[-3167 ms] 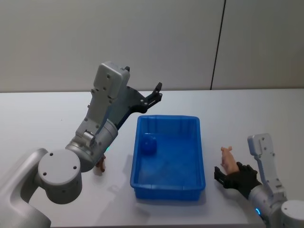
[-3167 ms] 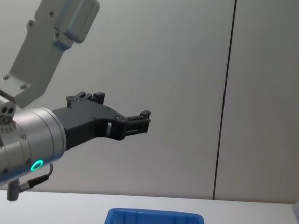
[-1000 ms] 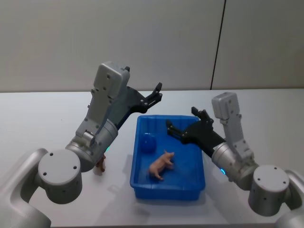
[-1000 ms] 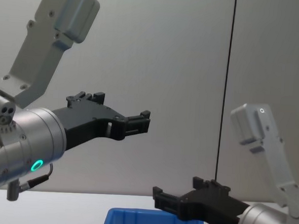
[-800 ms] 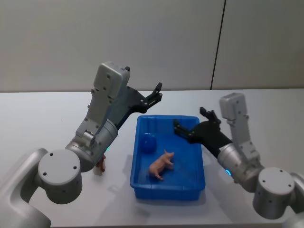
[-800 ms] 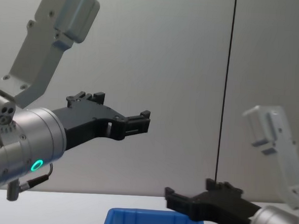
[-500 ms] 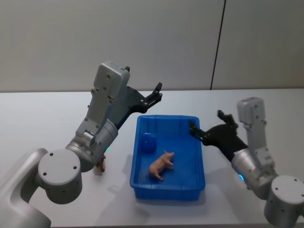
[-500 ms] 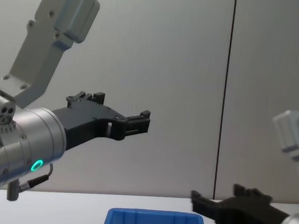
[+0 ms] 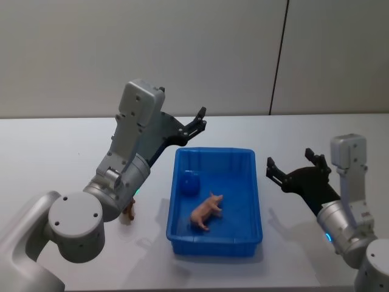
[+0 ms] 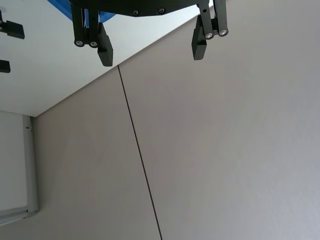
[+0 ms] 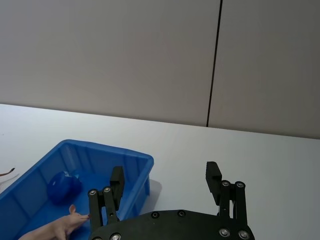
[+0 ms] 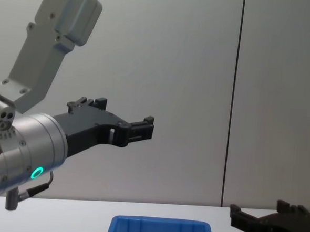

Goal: Pick up the two dolls from the table and place them into the box.

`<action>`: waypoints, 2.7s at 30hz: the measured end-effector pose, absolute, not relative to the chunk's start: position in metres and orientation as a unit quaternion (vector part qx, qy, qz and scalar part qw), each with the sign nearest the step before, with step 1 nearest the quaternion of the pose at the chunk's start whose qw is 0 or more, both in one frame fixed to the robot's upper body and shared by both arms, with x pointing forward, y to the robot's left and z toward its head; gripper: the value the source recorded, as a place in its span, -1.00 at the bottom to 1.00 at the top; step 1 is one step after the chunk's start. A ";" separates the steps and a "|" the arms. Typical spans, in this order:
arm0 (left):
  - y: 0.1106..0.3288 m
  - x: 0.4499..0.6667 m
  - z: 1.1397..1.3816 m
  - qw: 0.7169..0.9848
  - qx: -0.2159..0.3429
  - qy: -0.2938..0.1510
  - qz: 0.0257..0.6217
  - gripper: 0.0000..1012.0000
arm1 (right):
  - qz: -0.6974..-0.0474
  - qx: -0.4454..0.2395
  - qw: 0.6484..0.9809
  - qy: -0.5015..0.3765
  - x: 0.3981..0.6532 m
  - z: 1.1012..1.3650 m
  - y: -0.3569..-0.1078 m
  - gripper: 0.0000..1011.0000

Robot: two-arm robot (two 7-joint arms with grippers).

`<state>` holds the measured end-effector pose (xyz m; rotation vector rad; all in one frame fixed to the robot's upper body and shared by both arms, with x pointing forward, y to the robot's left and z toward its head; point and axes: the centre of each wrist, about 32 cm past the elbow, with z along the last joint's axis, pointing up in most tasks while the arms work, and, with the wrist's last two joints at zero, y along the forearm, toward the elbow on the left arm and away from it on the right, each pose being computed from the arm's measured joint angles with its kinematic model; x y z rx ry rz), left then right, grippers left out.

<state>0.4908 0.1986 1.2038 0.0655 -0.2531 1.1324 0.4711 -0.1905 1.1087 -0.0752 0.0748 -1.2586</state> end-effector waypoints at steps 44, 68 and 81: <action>0.226 0.449 1.154 0.756 0.104 0.104 0.638 0.98 | -0.607 -0.036 0.793 0.038 0.462 1.108 -0.198 0.98; 0.247 0.467 1.121 0.730 0.113 0.156 0.655 0.98 | -0.607 -0.036 0.793 0.038 0.461 1.108 -0.198 0.98; 0.252 0.481 1.106 0.722 0.096 0.183 0.660 0.98 | -0.607 -0.036 0.793 0.038 0.461 1.108 -0.198 0.98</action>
